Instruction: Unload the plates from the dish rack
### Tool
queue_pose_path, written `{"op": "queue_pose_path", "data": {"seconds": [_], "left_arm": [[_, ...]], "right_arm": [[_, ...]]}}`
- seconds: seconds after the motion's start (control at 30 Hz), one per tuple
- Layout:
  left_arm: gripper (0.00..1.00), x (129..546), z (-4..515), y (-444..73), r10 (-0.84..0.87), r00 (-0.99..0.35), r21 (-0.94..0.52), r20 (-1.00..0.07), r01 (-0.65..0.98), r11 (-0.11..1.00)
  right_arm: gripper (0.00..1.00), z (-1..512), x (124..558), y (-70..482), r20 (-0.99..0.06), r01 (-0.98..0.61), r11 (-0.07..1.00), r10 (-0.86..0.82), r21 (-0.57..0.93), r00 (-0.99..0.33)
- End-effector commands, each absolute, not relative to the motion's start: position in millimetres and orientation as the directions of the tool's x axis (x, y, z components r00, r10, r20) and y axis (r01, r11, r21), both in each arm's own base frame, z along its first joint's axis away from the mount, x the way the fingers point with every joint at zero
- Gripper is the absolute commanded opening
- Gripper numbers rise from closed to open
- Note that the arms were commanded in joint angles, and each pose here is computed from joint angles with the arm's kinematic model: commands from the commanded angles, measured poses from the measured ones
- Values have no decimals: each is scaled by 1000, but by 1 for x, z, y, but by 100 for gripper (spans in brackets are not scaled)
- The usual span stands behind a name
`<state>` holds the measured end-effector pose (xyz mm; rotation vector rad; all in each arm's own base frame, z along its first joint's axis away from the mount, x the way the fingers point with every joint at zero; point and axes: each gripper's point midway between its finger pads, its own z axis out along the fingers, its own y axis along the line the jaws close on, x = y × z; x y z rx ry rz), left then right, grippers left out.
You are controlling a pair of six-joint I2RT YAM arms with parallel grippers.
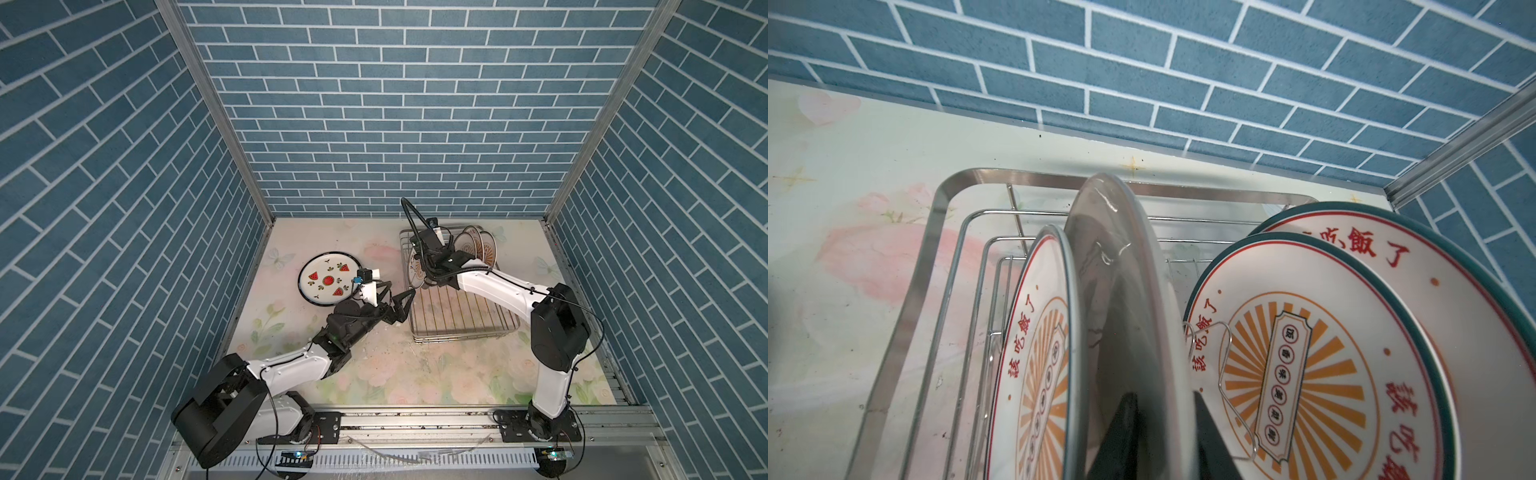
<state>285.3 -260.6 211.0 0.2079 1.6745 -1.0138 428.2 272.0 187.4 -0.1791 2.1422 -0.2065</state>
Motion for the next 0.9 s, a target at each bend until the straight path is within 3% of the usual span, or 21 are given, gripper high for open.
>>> {"op": "queue_pose_path", "data": {"seconds": [0.0,0.3,0.43,0.87], "left_arm": [[100,283,211,-258,-351,-365,-506,-862,598,622],[100,280,211,-250,-357,-356,-504,-863,582,638],[100,280,212,-246,-360,-353,-504,-863,570,649],[100,276,219,-243,-372,-349,-510,-860,570,644]], "right_arm": [[20,199,432,274,-833,-8,977,-186,-213,-522],[16,206,433,276,-838,-5,970,-213,-244,-503],[9,207,433,274,-837,2,967,-218,-253,-502],[7,222,431,265,-840,34,949,-260,-313,-475]]}}
